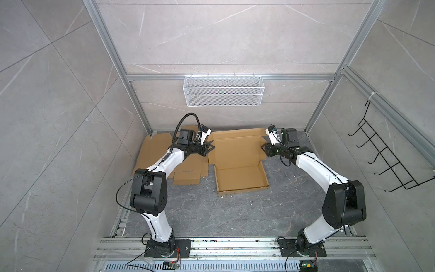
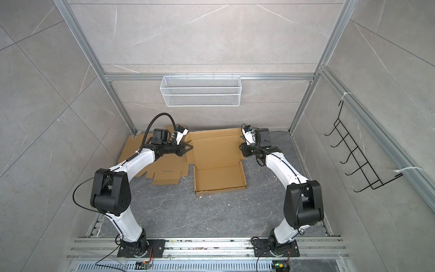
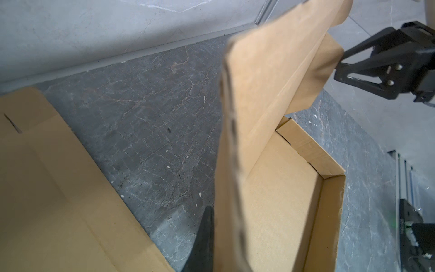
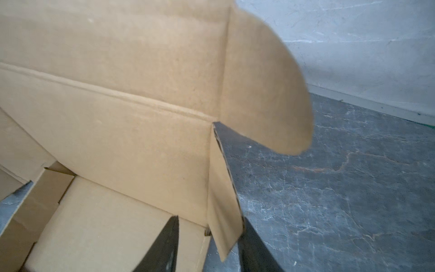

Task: Fold the paper box
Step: 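Raise the far end panel upright with both grippers holding its corners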

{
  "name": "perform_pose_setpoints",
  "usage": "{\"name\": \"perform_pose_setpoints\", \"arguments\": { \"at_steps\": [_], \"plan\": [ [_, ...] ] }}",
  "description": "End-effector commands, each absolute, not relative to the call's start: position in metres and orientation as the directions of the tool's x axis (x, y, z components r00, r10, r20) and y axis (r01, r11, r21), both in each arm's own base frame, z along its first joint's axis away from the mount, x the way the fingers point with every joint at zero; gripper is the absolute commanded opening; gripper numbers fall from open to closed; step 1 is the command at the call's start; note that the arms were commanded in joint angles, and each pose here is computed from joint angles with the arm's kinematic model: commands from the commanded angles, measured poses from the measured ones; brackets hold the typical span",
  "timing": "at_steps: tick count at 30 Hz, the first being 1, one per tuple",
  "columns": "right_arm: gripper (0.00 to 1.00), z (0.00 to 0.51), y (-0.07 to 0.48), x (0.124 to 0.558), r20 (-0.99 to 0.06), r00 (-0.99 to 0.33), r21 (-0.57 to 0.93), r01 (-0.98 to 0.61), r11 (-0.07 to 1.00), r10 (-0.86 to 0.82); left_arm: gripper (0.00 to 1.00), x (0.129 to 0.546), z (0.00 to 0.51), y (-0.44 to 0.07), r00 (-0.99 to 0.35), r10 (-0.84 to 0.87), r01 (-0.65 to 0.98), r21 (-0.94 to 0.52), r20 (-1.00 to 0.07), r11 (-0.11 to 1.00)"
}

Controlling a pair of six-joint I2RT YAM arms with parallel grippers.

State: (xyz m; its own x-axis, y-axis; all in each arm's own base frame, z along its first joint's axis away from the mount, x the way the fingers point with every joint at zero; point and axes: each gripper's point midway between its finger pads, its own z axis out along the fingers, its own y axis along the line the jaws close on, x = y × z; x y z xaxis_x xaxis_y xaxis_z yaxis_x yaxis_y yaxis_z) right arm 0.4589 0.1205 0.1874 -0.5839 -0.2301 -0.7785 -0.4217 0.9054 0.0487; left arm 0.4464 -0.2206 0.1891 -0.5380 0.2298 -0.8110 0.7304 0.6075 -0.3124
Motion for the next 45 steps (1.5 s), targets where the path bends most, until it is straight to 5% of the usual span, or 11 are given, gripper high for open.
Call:
{"name": "perform_pose_setpoints", "arguments": {
  "at_steps": [1,19,30,40,45],
  "plan": [
    [0.46,0.183,0.116,0.466,-0.758,-0.595,0.01,-0.419,0.908,-0.267,0.0,0.445,0.208,-0.231,-0.454,0.273,0.808,-0.262,-0.848,0.527],
    [0.62,0.183,0.091,0.488,-0.754,-0.606,-0.033,-0.351,0.936,-0.253,0.0,0.449,0.204,-0.231,-0.438,0.308,0.825,-0.242,-0.844,0.51],
    [0.66,0.188,0.127,0.497,-0.819,-0.53,0.12,-0.535,0.836,-0.221,0.0,0.451,0.204,-0.233,-0.437,0.302,0.834,-0.256,-0.847,0.49],
    [0.47,0.181,0.127,0.483,-0.802,-0.549,0.134,-0.548,0.826,-0.235,0.0,0.461,0.204,-0.23,-0.458,0.281,0.803,-0.257,-0.844,0.538],
    [0.27,0.179,0.122,0.481,-0.803,-0.559,0.131,-0.508,0.852,-0.209,0.0,0.466,0.209,-0.228,-0.462,0.232,0.775,-0.262,-0.856,0.575]
  ]
}}
